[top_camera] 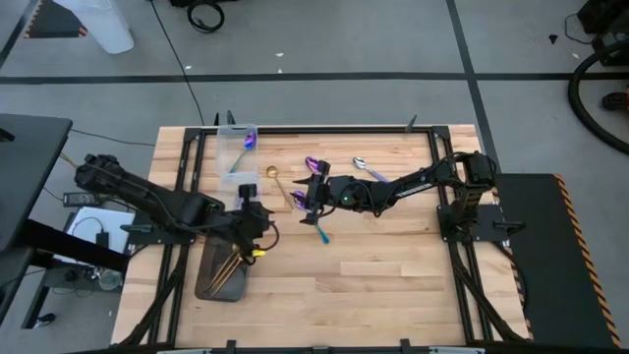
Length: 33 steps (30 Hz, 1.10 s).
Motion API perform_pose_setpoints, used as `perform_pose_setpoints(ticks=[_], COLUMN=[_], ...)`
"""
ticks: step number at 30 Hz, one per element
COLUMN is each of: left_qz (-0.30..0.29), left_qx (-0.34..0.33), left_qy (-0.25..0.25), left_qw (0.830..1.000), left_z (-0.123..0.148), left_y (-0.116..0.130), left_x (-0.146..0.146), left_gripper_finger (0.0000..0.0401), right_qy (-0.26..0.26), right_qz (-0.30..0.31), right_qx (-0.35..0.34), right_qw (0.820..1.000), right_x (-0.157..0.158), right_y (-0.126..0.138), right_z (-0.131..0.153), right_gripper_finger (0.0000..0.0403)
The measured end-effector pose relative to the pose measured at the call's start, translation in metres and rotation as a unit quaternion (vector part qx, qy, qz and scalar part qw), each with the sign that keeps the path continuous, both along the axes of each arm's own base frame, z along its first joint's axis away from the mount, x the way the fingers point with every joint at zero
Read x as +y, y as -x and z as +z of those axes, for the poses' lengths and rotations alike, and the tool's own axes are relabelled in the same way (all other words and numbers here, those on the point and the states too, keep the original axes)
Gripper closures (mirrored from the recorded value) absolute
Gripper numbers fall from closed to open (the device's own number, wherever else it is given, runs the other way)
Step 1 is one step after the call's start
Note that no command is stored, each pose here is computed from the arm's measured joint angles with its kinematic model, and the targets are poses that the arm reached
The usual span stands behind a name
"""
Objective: Sort silverware by color (type)
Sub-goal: Put the purple spoon into the top transparent bin
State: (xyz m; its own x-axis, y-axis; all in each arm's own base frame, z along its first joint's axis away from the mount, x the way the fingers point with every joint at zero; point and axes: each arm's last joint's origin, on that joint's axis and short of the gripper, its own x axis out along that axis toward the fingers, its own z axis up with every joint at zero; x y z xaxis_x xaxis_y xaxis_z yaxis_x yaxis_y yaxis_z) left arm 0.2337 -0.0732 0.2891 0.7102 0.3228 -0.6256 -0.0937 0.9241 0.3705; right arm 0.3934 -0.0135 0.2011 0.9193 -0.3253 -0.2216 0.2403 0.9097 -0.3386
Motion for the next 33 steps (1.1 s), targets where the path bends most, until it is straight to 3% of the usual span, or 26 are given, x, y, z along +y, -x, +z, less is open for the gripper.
perform_pose_setpoints(ticks=[10,16,24,33], left_qz=[0.019,0.049,0.005,0.042], left_qx=[-0.162,-0.189,-0.251,-0.259], left_qy=[0.046,0.053,0.065,0.072], left_qw=[0.986,0.979,0.966,0.962], left_z=[-0.011,-0.026,-0.039,-0.059], left_y=[0.042,0.054,0.050,0.053], left_x=[0.048,0.069,0.082,0.094], left_gripper_finger=[0.0284,0.0284,0.0284,0.0284], right_qy=[-0.012,-0.030,-0.074,-0.107], right_qz=[-0.007,-0.018,-0.026,-0.066], right_qx=[-0.001,0.007,0.003,0.045], right_qw=[1.000,0.999,0.997,0.991], right_x=[-0.006,-0.011,-0.017,-0.024], right_y=[0.000,0.001,0.002,0.006], right_z=[0.000,-0.003,-0.005,-0.015], right_gripper_finger=[0.0233,0.0233,0.0233,0.0233])
